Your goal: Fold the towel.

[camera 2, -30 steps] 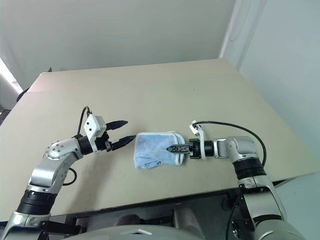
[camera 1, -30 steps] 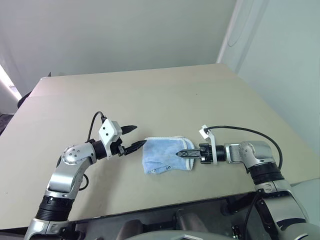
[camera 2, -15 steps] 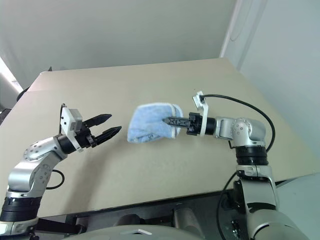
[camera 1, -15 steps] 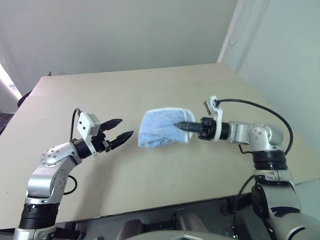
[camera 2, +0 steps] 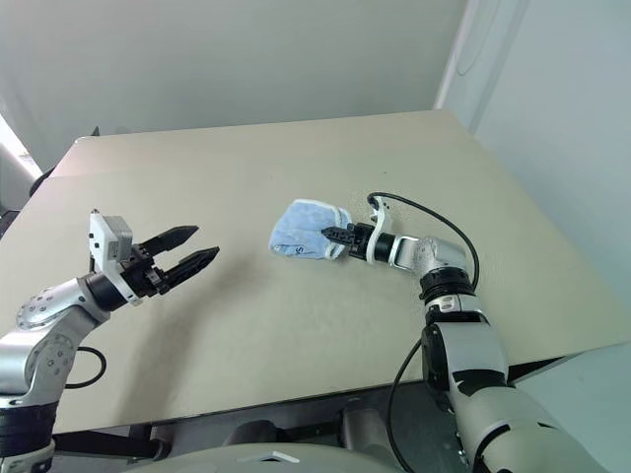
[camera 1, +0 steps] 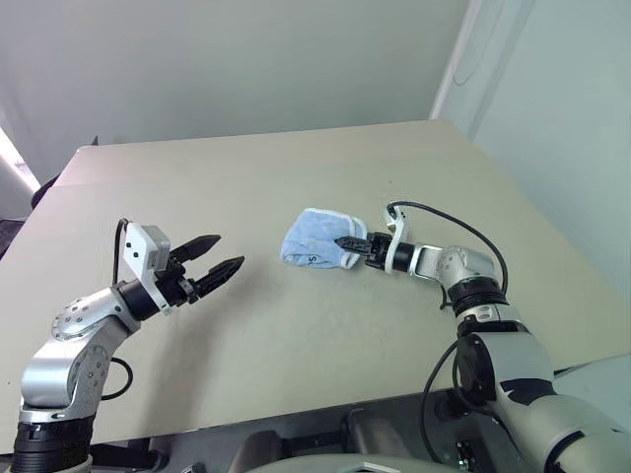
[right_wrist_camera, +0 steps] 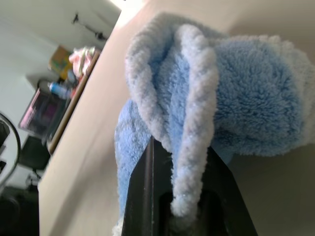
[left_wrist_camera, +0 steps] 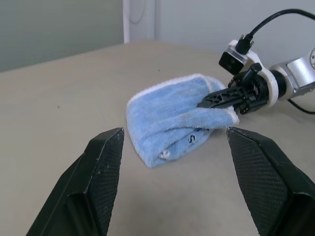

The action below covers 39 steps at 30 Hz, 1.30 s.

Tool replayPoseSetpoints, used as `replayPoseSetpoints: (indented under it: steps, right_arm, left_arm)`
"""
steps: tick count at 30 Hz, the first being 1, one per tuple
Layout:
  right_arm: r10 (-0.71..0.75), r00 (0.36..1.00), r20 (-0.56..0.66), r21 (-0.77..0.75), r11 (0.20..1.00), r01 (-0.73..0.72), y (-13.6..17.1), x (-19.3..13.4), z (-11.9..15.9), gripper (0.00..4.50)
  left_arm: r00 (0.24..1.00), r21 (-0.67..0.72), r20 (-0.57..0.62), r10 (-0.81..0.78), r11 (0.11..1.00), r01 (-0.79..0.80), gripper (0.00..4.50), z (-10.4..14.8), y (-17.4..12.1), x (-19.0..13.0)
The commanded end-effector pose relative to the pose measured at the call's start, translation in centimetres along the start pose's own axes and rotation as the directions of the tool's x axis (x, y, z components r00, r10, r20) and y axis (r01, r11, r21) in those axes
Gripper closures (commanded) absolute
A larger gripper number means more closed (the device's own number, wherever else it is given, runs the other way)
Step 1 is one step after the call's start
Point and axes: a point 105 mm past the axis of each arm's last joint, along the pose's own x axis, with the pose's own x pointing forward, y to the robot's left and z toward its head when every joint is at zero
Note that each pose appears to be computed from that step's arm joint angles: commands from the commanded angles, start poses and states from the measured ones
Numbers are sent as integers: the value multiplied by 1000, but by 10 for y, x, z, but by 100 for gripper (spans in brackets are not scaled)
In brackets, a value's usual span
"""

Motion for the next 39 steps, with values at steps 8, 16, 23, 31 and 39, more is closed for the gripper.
replayPoseSetpoints:
  steps: [8, 16, 23, 31, 39]
  right_arm:
    - [37, 999, -35, -64, 997, -39, 8, -4, 10, 109]
    - [59, 995, -76, -158, 985, -71, 10, -26, 18, 3]
    - [80, 981, -175, -407, 902, -146, 29, -87, 26, 3]
    - [55, 989, -139, -801, 581, -145, 59, -103, 24, 3]
    - [143, 958, -249, -800, 527, -287, 69, -96, -1, 3]
  left_arm:
    - [998, -33, -57, -23, 999, 21, 98, 6, -4, -7]
    - [992, 17, -123, -27, 999, 29, 98, -5, -3, -8]
    - [982, 33, -183, -41, 998, 48, 98, -19, -5, -11]
    - [971, 10, -230, -62, 998, 66, 98, -28, -8, -22]
    - [973, 16, -227, -41, 999, 45, 98, -27, -9, -26]
